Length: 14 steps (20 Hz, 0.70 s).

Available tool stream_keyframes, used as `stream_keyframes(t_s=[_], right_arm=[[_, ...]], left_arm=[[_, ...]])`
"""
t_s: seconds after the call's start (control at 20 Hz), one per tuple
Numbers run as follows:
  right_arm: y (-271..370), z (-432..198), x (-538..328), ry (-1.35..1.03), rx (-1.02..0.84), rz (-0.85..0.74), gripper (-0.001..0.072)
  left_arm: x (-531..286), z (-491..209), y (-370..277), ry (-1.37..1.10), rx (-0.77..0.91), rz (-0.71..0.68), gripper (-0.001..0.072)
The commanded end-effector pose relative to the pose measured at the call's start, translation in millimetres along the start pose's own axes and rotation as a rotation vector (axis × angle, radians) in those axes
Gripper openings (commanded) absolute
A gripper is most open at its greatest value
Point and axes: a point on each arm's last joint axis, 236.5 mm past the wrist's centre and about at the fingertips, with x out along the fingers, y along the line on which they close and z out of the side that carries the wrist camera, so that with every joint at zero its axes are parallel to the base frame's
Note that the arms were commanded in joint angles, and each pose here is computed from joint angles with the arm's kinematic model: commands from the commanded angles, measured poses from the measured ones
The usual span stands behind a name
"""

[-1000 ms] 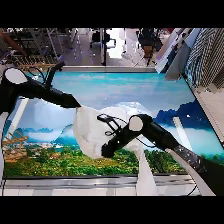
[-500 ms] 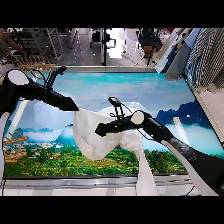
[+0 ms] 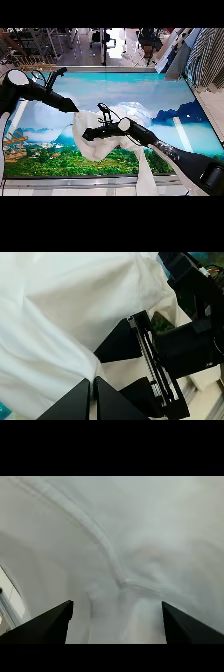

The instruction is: Fold the clothes and pants, and hang the long-sleeved shirts on hangers.

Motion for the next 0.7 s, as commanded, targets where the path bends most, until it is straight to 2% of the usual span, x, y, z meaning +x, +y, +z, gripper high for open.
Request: stream_keyframes(t_s=[0.0,0.1,0.3,0.45,0.55,0.65], right_arm=[[-8.1,4.0,3.2,-0.024,0.007,-0.043,0.0464],[-38.9,10.0,-1.1,-0.045,-0.024,-0.173,0.0026],[-82.5,44.7,-45.0,-0.043,-0.100,-0.353,0.0019],[-88.2,106.4,-103.9,-0.127,-0.187,-0.448,0.0019],[-79.6,137.6,-132.8,-0.193,-0.229,-0.461,0.0019],[-72.2,134.8,-139.1,-0.162,-0.228,-0.455,0.0020]], left_arm=[[-0.3,-5.3,-2.0,0.022,-0.001,-0.010,0.0016],[-1.0,-5.4,-2.9,0.022,0.000,-0.011,0.0016],[-1.8,-4.5,-4.8,0.017,0.002,-0.015,0.0016],[10.7,-4.8,-2.8,0.036,-0.004,-0.028,0.0016],[32.4,2.4,0.1,0.034,-0.021,-0.033,0.0015],[53.0,20.1,4.9,-0.017,-0.025,-0.019,0.0016]])
